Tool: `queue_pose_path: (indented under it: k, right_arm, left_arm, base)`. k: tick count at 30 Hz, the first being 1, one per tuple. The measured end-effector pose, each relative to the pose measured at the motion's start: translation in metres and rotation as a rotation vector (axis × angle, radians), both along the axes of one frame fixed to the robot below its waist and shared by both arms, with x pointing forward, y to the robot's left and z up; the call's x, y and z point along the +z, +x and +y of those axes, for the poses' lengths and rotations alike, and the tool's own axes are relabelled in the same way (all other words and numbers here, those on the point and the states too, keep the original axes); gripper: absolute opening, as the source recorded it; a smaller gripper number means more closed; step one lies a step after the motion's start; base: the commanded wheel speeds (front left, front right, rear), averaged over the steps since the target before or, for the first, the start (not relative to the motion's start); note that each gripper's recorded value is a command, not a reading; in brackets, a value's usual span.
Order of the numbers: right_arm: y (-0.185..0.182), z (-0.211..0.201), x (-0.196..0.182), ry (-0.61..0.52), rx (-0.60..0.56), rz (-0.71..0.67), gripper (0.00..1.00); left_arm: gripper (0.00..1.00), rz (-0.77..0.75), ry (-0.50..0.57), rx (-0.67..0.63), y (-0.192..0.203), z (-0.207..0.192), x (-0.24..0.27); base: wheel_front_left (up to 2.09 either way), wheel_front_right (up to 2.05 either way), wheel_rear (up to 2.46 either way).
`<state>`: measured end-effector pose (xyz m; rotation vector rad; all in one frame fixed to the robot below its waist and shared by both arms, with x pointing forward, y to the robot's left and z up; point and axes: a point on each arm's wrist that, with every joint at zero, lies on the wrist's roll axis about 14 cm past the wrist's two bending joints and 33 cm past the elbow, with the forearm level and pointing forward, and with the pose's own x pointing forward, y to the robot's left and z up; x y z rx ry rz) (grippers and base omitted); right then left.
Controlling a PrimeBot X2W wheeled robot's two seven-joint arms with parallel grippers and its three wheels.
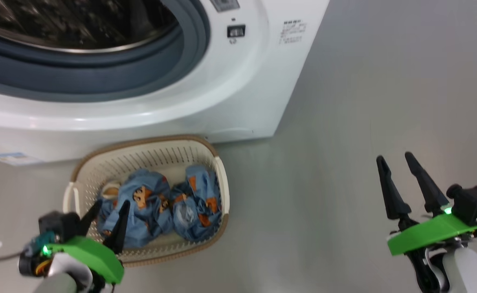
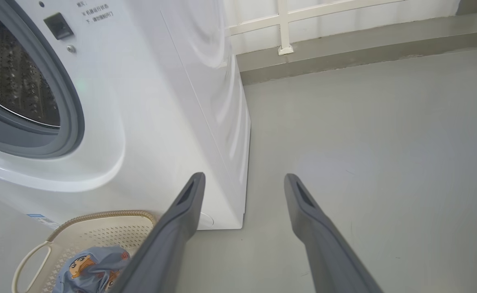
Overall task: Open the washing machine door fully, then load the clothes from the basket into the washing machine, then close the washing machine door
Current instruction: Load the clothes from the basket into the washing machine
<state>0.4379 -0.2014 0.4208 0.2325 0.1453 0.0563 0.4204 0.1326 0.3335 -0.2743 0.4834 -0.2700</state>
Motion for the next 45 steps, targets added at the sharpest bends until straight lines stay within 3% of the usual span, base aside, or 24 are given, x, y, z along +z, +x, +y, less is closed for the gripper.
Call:
queue_pose_path:
  k: [15, 27, 45]
  right_arm:
    - [0.030, 0.010, -0.050, 0.016, -0.002, 0.078, 1.00]
    - [0.039, 0.009, -0.082, -0.002, -0.007, 0.129, 1.00]
    - [0.042, 0.009, -0.105, -0.008, -0.012, 0.166, 1.00]
  left_arm:
    - [1.00, 0.282, 0.132, -0.133, 0.021, -0.001, -0.106]
    - [1.00, 0.416, 0.186, -0.215, 0.036, -0.002, -0.157]
    - [1.00, 0.554, 0.271, -0.370, 0.023, -0.011, -0.206]
  base:
    - [0.00, 0.00, 0.00]
    - [0.00, 0.00, 0.00]
    - [0.00, 0.00, 0.00]
